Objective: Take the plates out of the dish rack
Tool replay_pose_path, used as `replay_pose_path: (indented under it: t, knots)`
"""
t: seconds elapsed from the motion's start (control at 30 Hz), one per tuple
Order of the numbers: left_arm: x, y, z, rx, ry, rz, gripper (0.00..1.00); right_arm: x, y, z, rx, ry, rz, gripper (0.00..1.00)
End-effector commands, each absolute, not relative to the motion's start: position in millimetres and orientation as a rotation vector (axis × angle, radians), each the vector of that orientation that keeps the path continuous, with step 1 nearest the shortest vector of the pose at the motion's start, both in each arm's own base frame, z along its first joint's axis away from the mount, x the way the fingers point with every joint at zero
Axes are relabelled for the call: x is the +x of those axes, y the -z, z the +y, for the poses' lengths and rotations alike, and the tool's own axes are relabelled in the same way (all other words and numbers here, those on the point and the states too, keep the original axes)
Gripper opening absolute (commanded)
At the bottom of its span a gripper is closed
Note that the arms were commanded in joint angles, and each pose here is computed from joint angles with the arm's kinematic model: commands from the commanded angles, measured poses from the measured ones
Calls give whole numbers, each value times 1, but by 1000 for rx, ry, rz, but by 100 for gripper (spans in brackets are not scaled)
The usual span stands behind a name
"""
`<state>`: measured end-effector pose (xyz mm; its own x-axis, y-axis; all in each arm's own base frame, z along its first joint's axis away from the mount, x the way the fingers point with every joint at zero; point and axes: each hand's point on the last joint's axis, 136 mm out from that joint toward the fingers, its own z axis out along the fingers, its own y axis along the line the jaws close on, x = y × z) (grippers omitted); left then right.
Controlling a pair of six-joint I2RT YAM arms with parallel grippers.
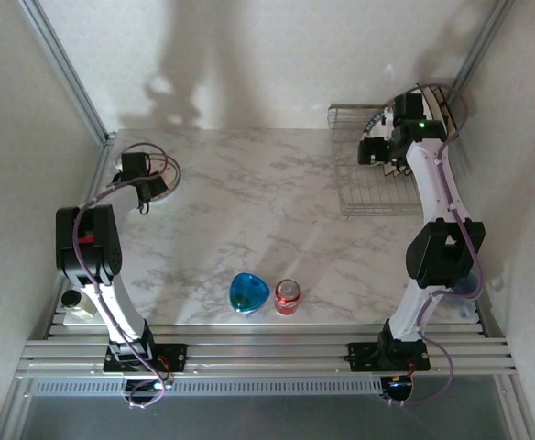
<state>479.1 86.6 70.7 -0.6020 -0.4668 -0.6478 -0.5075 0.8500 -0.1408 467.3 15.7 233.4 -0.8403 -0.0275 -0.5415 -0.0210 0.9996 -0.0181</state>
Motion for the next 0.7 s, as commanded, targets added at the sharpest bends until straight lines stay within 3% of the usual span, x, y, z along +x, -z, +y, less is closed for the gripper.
replay_pose_path:
  t: [0.0,0.67]
  knots:
    - [475,-63,82,-670,-87,2349,80,462,-247,20,-56,6,2534,99]
    - [475,-68,82,-603,-131,2420,86,461,-244,20,-61,24,2540,99]
